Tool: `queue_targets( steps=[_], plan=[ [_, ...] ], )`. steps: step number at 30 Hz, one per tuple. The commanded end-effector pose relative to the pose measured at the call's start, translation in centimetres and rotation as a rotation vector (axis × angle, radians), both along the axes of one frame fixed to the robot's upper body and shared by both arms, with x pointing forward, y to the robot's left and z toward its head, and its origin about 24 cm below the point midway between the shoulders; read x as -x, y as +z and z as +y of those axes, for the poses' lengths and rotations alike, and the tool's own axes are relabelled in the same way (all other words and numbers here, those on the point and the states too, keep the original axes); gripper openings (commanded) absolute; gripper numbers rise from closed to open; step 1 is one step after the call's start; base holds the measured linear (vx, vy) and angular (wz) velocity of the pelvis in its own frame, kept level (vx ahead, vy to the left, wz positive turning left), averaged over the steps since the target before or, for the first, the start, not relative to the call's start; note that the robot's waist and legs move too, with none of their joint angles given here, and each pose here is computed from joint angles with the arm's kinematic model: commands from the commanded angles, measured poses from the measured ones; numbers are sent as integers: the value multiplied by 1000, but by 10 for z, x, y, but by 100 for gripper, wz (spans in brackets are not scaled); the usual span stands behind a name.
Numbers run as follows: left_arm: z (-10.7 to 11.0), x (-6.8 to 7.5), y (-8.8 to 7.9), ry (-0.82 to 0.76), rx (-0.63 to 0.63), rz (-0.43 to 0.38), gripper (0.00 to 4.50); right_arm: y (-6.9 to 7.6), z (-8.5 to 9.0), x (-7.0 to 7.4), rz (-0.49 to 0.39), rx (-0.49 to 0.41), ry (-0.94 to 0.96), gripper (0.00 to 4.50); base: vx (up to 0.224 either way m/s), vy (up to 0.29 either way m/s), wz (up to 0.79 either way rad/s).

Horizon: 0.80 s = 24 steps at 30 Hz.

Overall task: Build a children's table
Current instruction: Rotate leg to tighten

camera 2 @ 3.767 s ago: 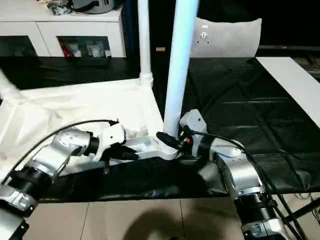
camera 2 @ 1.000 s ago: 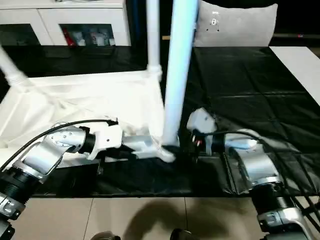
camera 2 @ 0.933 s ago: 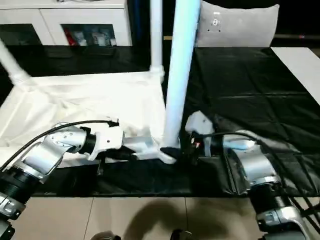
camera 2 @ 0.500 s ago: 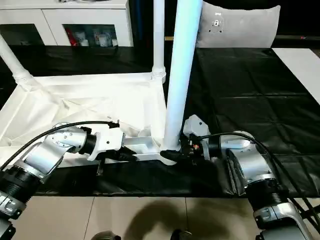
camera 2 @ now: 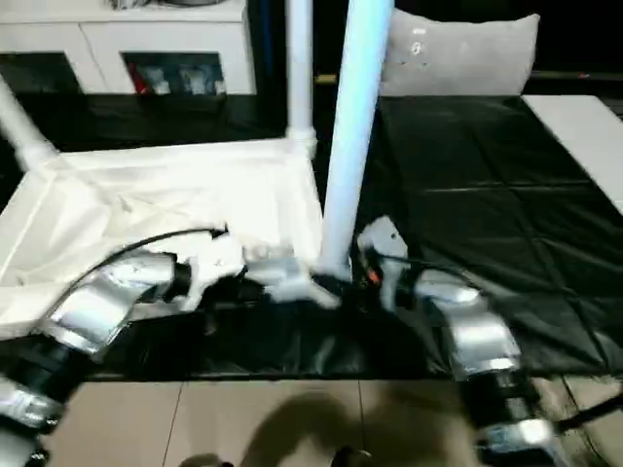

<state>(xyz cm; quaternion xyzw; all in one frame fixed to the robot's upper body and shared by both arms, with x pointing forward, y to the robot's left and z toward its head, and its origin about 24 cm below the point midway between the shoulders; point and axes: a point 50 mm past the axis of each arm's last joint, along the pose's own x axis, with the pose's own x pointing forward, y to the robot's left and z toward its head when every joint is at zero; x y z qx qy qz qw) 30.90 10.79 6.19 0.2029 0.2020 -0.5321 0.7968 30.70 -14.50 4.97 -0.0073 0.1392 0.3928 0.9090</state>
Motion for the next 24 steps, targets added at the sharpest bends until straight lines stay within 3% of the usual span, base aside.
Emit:
queue_targets(
  steps=[1,6,10,11,14,15,17,20,22,24],
  plan=[
    [-39,-4,13,108,131,-38,0,-8,46,-2,81,-114,-17,273,0,0,0],
    [-67,-9,21,213,203,-68,0,-17,57,-16,127,-52,-224,273,0,0,0],
    [-73,-8,23,197,195,-84,0,-17,58,-19,105,-35,-269,273,15,2,0],
    [-73,-7,23,190,183,-92,0,-16,58,-20,99,-43,-276,329,0,0,0],
    [-68,-7,19,191,132,-107,0,-13,56,-21,71,-58,-290,343,0,0,0],
    [-68,-7,19,191,132,-107,0,-13,56,-21,71,-58,-290,374,0,0,0],
    [-64,-8,17,208,104,-116,0,-11,54,-21,51,-64,-284,386,0,0,0],
    [-47,-12,12,196,38,-138,0,-3,33,-17,-36,-49,-231,393,0,0,0],
    [-35,-13,10,163,9,-148,0,3,16,-12,-91,-24,-171,431,0,0,0],
    [-27,-13,8,128,-6,-146,0,8,4,-9,-120,-4,-115,436,0,0,0]
  ],
)
